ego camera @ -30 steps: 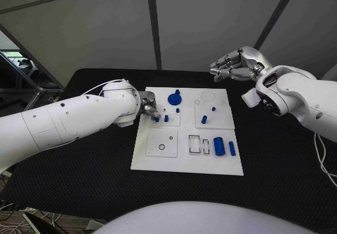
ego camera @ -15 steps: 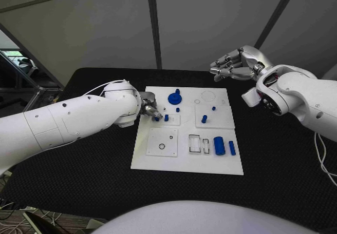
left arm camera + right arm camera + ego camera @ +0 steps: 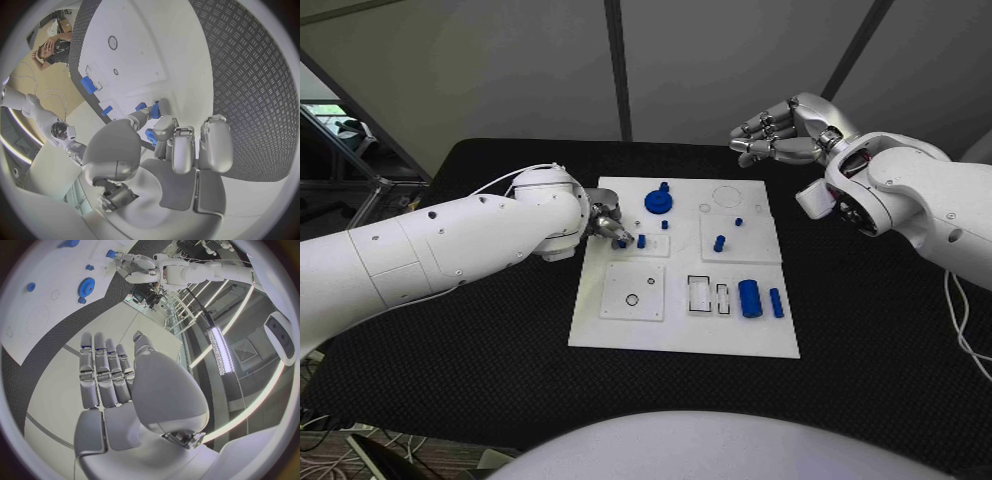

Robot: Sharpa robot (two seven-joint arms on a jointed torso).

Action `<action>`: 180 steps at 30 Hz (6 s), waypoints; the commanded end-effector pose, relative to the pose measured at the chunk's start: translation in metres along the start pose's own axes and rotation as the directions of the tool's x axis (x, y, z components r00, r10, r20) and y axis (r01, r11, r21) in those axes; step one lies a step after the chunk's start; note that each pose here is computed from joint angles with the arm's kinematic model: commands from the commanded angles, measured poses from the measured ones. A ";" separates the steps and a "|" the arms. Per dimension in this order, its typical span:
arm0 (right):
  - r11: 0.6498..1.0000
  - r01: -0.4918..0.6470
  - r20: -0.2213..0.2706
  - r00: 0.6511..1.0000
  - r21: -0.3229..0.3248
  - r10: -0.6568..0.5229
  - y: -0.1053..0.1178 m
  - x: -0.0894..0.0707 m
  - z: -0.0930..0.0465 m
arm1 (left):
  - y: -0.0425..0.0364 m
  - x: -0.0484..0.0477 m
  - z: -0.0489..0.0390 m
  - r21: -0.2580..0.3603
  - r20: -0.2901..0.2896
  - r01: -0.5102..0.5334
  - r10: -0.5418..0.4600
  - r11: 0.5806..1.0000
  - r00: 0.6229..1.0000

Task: Assemble the parts on the task board

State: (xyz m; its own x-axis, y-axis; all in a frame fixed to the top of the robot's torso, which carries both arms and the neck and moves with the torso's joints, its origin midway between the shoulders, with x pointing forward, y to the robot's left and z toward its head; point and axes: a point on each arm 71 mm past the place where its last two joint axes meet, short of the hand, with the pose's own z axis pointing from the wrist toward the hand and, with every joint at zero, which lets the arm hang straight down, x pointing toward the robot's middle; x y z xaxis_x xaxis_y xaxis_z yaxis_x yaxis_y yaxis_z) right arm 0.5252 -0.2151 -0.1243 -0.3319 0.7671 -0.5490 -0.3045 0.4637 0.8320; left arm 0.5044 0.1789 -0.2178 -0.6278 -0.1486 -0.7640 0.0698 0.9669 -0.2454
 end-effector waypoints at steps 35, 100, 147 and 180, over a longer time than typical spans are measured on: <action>1.000 0.000 -0.011 1.000 -0.003 0.000 0.000 0.001 0.001 | 0.0084 -0.0040 0.0004 -0.005 0.069 0.071 -0.071 0.997 0.995; 1.000 0.001 -0.014 1.000 0.006 -0.001 -0.002 0.000 0.002 | 0.0155 -0.0237 -0.0067 0.025 0.208 0.208 -0.209 0.978 0.956; 1.000 0.010 -0.022 1.000 0.000 -0.010 -0.002 0.007 0.005 | -0.0572 -0.0139 0.0254 0.441 0.350 -0.269 0.112 0.856 0.930; 1.000 0.007 -0.030 1.000 -0.004 -0.008 0.000 0.009 0.006 | -0.0571 -0.0103 0.0385 0.407 0.307 -0.260 0.137 0.876 0.942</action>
State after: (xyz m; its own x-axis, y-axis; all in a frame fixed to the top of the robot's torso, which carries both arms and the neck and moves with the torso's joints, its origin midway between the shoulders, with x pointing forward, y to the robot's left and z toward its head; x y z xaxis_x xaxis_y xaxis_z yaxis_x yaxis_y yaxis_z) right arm 0.5278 -0.2071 -0.1304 -0.3497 0.7536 -0.5565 -0.3018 0.4717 0.8285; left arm 0.5366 0.1177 -0.2183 -0.3379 -0.0865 -0.9372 0.5395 0.7982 -0.2681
